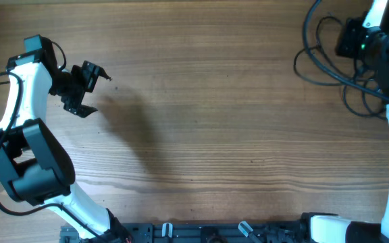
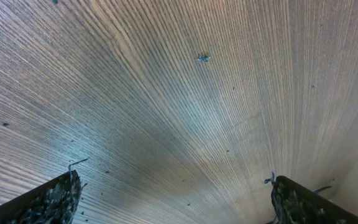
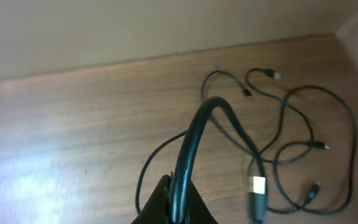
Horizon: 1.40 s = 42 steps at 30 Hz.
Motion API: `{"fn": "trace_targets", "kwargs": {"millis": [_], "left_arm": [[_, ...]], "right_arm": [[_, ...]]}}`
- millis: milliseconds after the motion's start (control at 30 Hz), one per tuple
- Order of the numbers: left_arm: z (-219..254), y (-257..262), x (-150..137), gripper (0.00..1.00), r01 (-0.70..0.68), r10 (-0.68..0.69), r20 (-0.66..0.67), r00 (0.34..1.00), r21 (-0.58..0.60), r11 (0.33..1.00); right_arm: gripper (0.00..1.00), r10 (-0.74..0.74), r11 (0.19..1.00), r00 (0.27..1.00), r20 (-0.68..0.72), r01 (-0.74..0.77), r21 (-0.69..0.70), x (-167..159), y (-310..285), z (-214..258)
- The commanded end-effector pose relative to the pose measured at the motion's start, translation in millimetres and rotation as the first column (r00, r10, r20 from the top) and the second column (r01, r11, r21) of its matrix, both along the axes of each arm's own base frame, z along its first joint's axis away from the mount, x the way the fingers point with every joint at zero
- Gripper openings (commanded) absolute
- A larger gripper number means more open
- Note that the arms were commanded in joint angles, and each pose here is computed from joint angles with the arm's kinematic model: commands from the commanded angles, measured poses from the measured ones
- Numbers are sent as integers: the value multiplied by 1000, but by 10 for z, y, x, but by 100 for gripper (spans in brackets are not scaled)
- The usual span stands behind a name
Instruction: Untangle cables
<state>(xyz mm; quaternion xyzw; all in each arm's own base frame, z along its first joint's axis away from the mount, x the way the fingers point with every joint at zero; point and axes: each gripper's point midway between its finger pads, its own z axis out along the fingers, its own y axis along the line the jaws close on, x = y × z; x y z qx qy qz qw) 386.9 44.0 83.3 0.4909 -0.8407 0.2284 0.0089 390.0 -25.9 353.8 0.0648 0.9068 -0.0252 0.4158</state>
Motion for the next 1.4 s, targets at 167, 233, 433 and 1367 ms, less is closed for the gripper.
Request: {"fn": "trace_targets", "kwargs": {"millis": [167,233,433,1367], "left_arm": [[97,5,4,100,-7,7,13,1000,13,1000],[97,5,3,100,-7,7,13,1000,13,1000],[95,3,-6,100,-7,6,9,1000,12,1000],[93,-5,-26,100,-6,6,0,1000,9,1000]], "right_arm": [[4,-22,975,968,-250,-34,-220,184,-290,-720],[4,-59,949,938,-341,-53,-310,235,-456,-995],[4,-213,905,839,-500,-22,-424,355,-904,-1687],[9,-326,912,641,-695,19,-410,97,-1394,-2572]]}}
